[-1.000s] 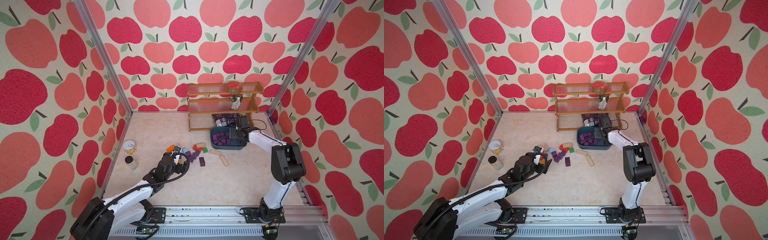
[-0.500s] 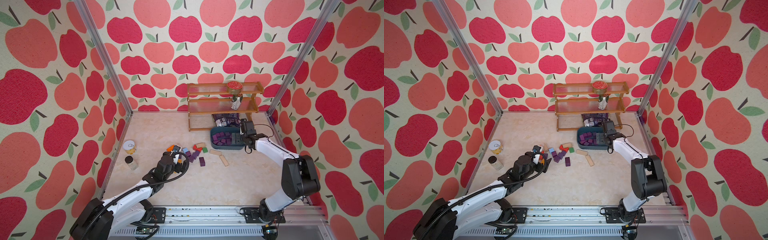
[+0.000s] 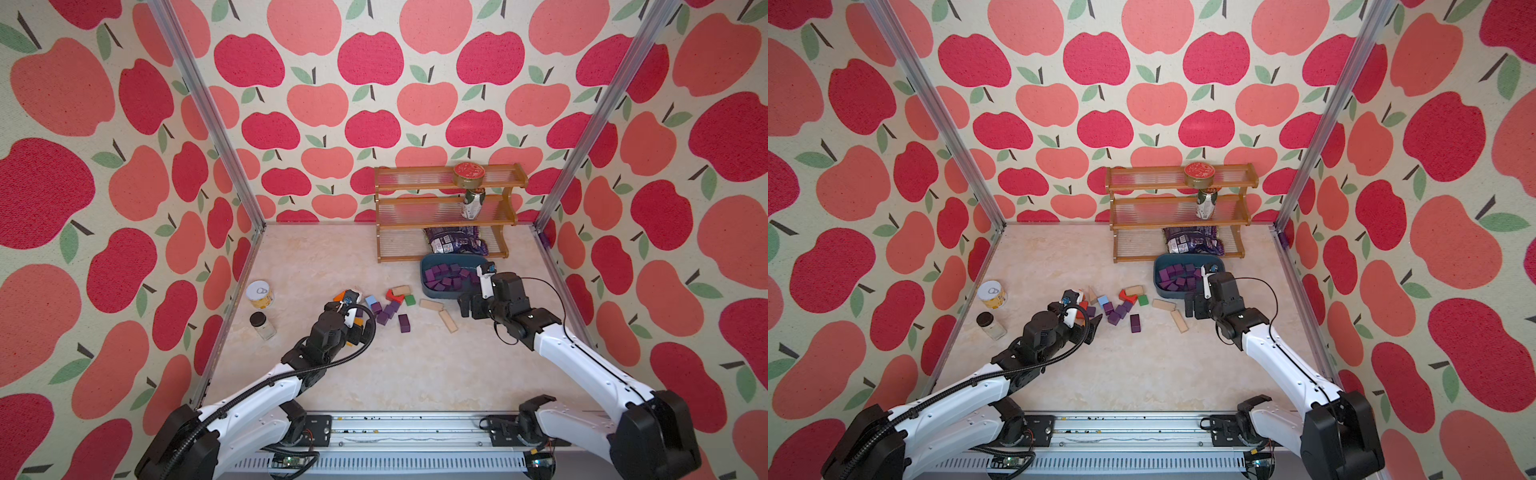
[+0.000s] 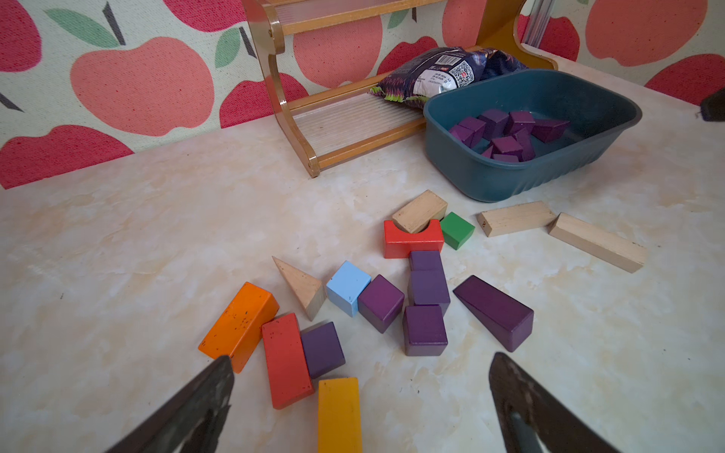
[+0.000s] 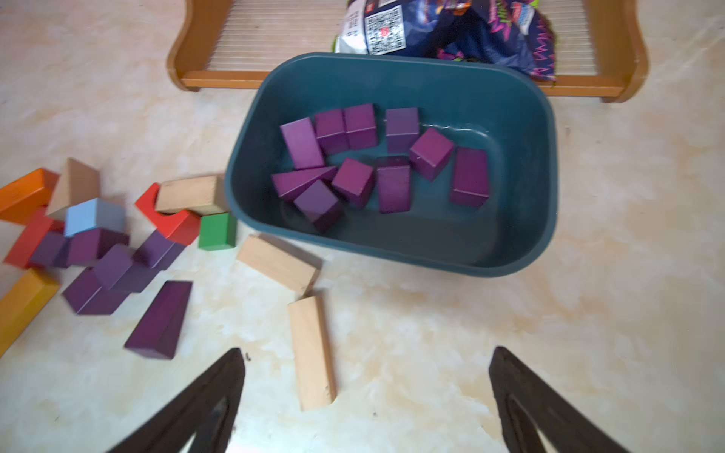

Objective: Pick purple bricks into the storage bin
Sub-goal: Pick up the building block from the center of the board.

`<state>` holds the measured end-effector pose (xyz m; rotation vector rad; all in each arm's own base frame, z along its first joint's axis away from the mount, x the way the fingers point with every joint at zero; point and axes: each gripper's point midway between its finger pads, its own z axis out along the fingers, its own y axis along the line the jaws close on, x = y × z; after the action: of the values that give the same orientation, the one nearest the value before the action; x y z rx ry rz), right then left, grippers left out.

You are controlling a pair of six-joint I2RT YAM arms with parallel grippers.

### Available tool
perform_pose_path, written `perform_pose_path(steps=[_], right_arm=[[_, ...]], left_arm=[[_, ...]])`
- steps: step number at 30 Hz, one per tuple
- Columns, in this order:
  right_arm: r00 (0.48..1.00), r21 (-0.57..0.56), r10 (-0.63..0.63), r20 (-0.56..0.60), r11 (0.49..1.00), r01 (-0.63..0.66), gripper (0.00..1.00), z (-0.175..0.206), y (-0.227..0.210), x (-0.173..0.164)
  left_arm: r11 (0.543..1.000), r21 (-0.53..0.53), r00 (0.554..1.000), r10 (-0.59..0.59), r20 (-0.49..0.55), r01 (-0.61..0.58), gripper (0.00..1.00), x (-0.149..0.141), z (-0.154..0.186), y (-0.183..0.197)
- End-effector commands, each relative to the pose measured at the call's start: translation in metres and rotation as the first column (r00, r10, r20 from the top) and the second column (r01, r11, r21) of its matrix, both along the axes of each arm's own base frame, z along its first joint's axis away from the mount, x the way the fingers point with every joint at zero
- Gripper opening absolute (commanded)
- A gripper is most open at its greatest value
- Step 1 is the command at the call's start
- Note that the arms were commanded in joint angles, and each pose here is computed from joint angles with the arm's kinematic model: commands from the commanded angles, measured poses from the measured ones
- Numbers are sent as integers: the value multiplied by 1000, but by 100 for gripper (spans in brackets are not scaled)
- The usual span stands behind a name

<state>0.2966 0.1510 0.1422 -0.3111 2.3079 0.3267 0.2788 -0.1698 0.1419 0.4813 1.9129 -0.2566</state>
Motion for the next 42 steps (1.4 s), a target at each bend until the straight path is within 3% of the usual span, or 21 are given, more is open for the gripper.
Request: perform_pose_path(steps=[1,4,9,13,19,26,42], right_arm=[[994,75,103,-47,992,-99,97,-6,30,-23],[989,66,140,-51,988,-136,90,-11,47,-33],[982,153,172,-75,975,-159,72,-17,73,-42],[979,135,186,-89,976,-173,67,-26,88,-52],[974,62,218,-60,975,-214,67,-35,108,-65],[966,52,255,-36,966,-253,70,-47,141,-73],[982,-56,187,-15,981,-188,71,-77,181,-52]], left_arm=[[1000,-1,1000,0,2,0,99,-2,0,2],[1000,-12,1000,-6,10,6,99,-3,3,2],[1000,-13,1000,5,13,-5,99,-3,3,5],[1000,-8,1000,23,13,-23,99,-3,3,8],[999,-8,998,51,27,-51,99,-1,5,13],[998,-23,997,62,36,-61,99,0,9,14],[996,-27,996,85,37,-84,99,-4,4,23]])
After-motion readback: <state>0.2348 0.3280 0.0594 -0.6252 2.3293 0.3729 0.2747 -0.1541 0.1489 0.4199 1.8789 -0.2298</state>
